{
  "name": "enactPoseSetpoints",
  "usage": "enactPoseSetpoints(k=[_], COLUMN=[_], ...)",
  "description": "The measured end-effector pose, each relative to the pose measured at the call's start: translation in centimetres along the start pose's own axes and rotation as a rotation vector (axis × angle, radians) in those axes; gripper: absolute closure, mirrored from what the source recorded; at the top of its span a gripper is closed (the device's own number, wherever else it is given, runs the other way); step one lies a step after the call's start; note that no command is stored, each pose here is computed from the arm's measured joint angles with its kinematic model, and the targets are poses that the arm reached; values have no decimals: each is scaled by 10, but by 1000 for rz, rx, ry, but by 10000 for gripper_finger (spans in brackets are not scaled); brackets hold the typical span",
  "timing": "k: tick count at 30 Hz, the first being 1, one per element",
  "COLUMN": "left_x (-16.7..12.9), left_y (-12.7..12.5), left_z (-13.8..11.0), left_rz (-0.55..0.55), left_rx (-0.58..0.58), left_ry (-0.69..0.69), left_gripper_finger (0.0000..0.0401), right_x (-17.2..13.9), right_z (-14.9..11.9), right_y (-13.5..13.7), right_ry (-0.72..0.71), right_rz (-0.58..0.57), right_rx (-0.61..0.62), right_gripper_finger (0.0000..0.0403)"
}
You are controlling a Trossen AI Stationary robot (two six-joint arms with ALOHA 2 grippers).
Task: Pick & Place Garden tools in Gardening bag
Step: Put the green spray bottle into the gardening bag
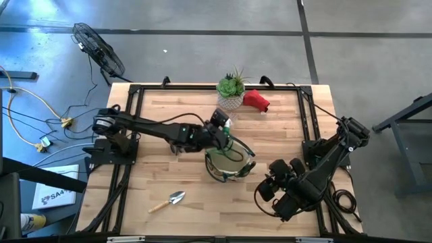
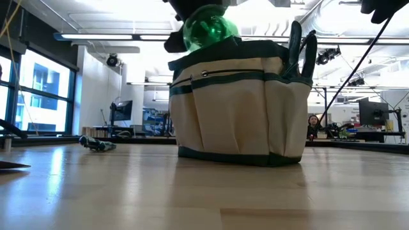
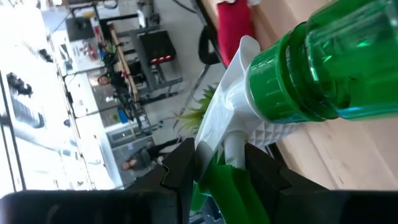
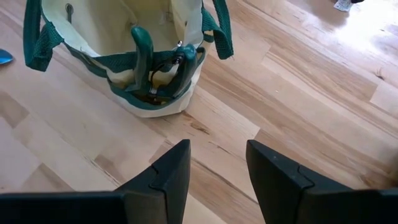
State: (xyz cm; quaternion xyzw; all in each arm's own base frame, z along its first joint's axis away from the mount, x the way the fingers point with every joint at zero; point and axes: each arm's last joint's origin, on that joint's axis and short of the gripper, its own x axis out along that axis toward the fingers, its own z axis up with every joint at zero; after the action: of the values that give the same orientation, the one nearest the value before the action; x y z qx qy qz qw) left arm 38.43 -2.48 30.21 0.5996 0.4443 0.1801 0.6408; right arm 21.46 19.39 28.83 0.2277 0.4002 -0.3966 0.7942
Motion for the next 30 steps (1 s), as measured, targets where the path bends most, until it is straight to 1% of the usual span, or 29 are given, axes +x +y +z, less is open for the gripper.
enactPoseSetpoints(k=[4, 15, 23, 25, 27, 28, 30], left_x=[3, 5, 5, 7, 12, 16, 24], left_y=[5, 6, 6, 5, 4, 4, 6], left_z=[-1, -1, 0, -2, -4, -6, -12], left_rz=[32, 32, 12, -9, -65, -87, -89], left_rx=[-48, -68, -78, -76, -74, -92, -117], left_ry=[11, 3, -38, -55, -117, -133, -110], left_gripper_finger=[304, 304, 304, 304, 304, 304, 304], right_x=[0, 0, -1, -1, -2, -2, -2], right_z=[0, 0, -1, -2, -4, -5, -8], right_y=[0, 0, 1, 1, 2, 3, 4], right_ry=[0, 1, 2, 3, -4, -8, -9], right_rz=[1, 3, 11, 16, 24, 27, 35], right_rx=[0, 2, 3, 1, -1, -3, -8], right_gripper_finger=[254, 254, 254, 254, 254, 254, 254])
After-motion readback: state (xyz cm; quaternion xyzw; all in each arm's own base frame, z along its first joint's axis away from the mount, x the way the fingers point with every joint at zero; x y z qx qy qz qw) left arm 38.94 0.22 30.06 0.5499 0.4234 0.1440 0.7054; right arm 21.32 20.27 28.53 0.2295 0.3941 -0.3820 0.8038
